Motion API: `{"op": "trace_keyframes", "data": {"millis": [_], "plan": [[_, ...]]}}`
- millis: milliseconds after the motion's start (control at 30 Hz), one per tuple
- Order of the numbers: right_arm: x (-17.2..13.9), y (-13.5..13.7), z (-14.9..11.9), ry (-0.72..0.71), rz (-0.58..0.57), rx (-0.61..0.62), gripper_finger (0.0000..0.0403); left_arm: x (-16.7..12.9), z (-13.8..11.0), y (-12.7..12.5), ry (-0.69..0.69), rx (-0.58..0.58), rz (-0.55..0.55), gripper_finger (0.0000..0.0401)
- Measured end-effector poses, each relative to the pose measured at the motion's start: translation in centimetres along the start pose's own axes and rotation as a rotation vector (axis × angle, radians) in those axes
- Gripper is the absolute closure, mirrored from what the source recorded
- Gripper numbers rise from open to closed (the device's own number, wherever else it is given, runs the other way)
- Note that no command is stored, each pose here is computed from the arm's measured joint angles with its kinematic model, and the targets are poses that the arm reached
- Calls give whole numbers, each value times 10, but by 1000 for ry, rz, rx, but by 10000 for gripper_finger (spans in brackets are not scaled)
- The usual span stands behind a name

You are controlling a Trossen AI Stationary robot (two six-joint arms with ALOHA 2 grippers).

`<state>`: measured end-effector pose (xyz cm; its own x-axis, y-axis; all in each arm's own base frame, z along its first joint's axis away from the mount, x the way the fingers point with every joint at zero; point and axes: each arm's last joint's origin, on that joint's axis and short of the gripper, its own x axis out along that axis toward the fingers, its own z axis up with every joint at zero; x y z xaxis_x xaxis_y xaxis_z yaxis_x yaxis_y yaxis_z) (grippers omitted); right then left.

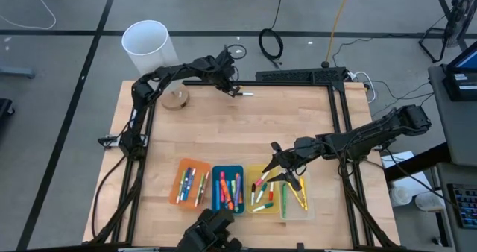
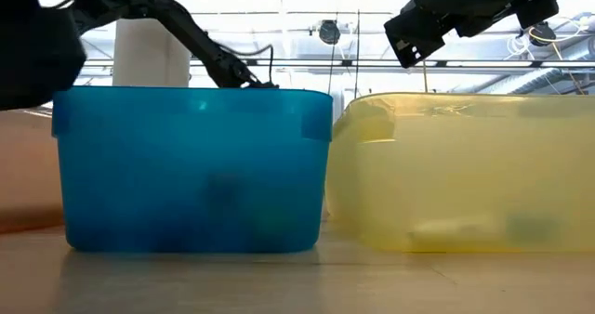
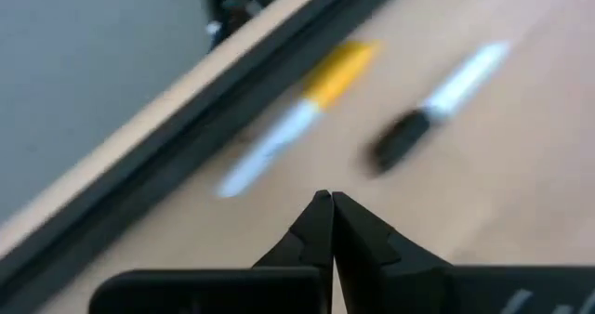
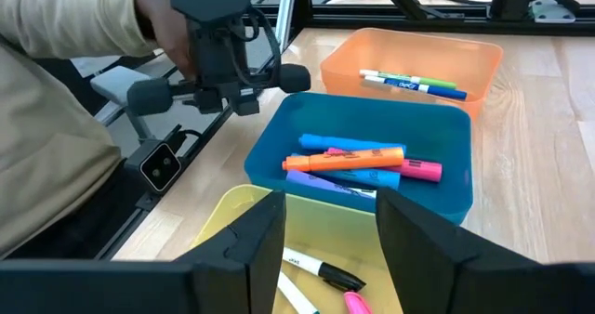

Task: Pick & Place Markers
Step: Put the black highlighter pen into the yellow bin

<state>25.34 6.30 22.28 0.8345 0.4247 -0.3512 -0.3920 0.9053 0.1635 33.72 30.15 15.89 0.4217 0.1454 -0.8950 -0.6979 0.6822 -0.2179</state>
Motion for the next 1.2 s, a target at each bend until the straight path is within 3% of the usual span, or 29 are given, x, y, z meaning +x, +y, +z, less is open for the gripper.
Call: {"op": "trace_keyframes", "data": {"millis": [67,233,400,533,667,800,967,1200], "plan": [[0,0,0,-1,-1,0,248,-2,2,-6,-17,-20,-9,393],[0,0,0,-1,-2,5,248,0,6,0,-76,-57,117,393],[0,0,0,-1,-5,5,248,1,6,14,-99,-248,198,396],[0,0,0,-1,-5,7,248,7,5,27,-71,-336,147,398],[0,0,0,-2,-5,7,248,14,3,29,-59,-349,133,395],[0,0,1,-10,-4,1,248,18,2,23,-34,-292,70,398],[0,0,1,-12,-4,2,248,19,0,3,7,-143,-98,392],[0,0,1,-8,-4,3,248,-22,10,-54,-110,126,-405,392]]}}
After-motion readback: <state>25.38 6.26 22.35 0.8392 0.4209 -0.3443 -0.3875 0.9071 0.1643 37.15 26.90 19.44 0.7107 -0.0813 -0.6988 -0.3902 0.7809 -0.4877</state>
